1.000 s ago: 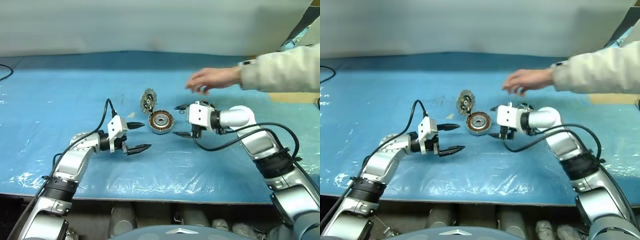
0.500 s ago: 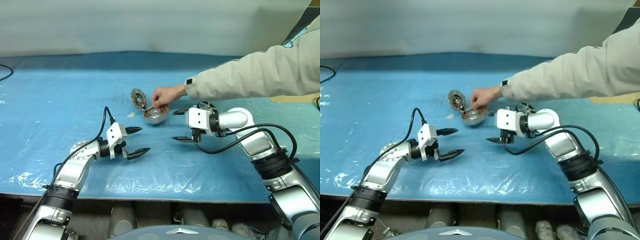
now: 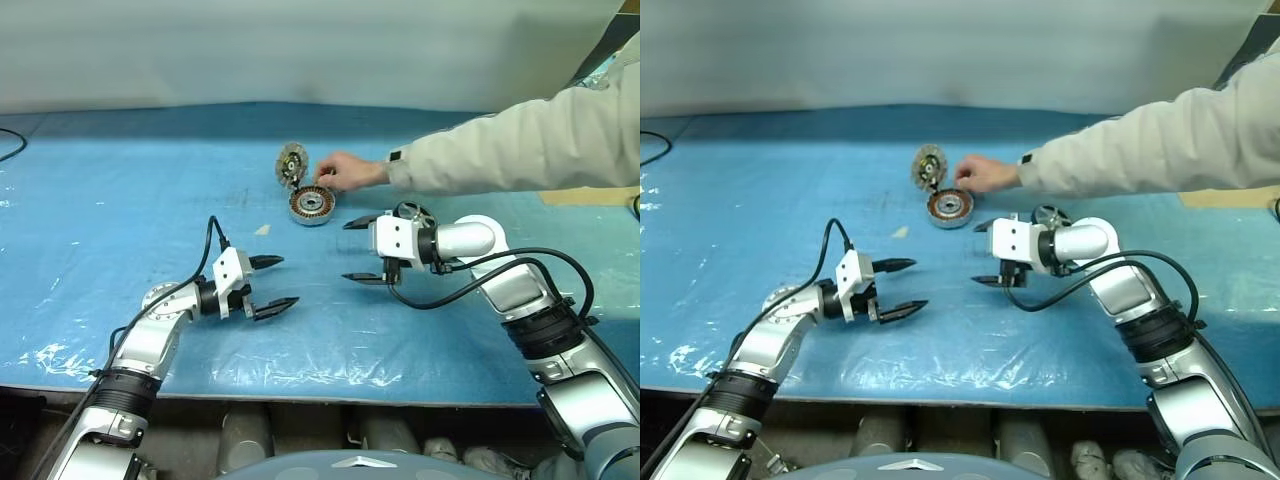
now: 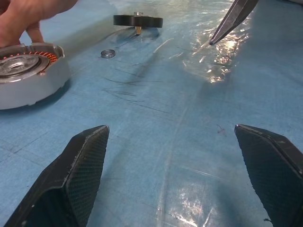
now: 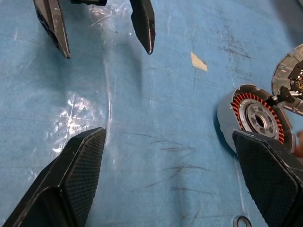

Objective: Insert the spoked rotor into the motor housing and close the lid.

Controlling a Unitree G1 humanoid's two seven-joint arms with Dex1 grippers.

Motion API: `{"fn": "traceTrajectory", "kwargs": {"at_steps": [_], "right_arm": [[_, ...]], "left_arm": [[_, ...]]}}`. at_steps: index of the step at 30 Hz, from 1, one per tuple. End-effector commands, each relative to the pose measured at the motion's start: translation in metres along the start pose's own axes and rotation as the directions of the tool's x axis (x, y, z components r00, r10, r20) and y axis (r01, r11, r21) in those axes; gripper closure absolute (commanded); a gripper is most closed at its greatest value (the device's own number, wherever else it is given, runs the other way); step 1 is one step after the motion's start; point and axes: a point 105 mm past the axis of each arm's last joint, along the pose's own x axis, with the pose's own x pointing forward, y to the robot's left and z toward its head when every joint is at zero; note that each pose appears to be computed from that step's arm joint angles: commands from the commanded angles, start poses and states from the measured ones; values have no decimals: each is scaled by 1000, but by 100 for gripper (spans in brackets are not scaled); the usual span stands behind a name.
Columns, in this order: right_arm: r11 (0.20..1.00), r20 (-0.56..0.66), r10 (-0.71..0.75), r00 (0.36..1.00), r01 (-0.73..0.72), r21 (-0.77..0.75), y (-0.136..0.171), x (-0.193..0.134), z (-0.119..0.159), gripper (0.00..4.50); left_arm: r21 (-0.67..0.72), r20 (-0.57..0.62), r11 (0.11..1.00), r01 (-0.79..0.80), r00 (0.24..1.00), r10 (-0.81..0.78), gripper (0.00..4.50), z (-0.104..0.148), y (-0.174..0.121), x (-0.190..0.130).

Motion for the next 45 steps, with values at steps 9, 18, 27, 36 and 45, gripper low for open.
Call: {"fn": "traceTrajectory", "kwargs": {"at_steps": [9, 18, 27, 36, 45], "right_arm": [[992, 95, -121, 988, 117, 47, -57, 47, 31, 1], [970, -31, -138, 990, 142, 196, -84, 88, 6, 1], [961, -162, -161, 974, 192, 197, -89, 90, -18, 1], [991, -158, -117, 980, 125, 39, -79, 111, 0, 1], [990, -297, -104, 949, 126, 59, -75, 107, -24, 1]], "left_arm": [[48, 36, 999, -24, 999, 23, 5, 15, 1, 6], [43, 34, 998, -55, 998, 53, 5, 11, 0, 7], [37, 37, 997, -70, 997, 68, 5, 12, -6, 5], [40, 65, 997, -62, 996, 59, 5, 32, -10, 15], [33, 68, 997, -73, 995, 71, 5, 41, -12, 23]]}}
